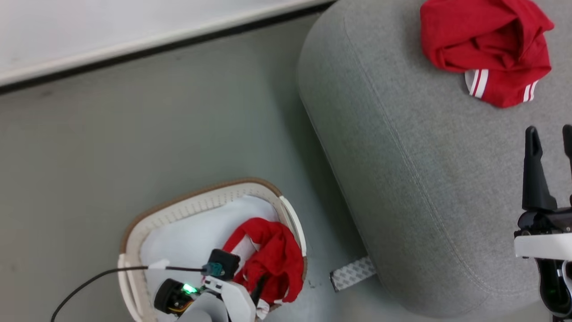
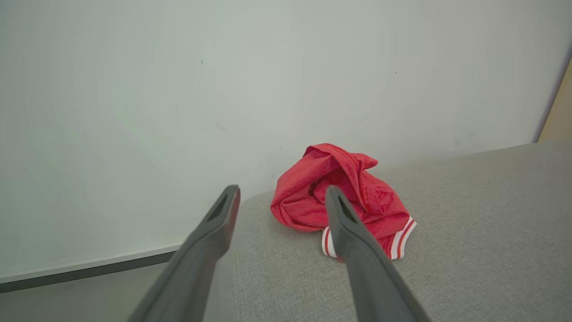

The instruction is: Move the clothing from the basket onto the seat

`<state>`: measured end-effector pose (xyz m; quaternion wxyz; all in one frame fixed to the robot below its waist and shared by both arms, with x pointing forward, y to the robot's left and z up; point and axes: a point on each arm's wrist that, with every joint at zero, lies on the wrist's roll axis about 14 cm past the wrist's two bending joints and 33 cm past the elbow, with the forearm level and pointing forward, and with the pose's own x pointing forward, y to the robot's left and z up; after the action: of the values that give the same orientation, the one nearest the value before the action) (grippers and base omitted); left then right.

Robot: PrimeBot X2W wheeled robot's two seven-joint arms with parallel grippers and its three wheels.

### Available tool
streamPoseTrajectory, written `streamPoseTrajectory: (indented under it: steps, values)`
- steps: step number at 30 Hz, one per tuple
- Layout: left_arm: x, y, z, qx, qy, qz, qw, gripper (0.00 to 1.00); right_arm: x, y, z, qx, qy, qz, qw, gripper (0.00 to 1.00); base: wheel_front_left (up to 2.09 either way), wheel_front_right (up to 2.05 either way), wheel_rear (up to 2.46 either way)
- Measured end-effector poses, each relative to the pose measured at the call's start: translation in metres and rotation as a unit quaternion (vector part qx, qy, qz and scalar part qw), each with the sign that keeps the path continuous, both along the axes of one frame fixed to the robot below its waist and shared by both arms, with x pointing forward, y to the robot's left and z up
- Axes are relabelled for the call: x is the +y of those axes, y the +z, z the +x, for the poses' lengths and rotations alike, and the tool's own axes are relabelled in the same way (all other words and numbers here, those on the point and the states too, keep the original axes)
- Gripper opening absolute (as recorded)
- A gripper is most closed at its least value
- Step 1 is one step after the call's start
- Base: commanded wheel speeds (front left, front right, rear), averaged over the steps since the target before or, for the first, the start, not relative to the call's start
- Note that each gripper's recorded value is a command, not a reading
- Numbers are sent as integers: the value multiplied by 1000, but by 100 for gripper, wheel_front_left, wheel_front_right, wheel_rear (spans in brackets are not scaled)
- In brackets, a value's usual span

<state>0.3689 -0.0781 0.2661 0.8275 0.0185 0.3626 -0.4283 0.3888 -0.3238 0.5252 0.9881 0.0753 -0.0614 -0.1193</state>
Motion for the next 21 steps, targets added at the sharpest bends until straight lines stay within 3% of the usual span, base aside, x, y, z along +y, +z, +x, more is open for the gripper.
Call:
streamPoseTrajectory:
  steps: [9, 21]
  values:
    - [0, -51, -21, 93, -54, 37, 994, 100, -10, -18, 14, 23, -20, -5, 1000, 100, 0, 0, 0]
    - [-14, -96, -14, 144, -109, 52, 982, 100, -16, -47, 28, 58, -41, -5, 997, 100, 0, 0, 0]
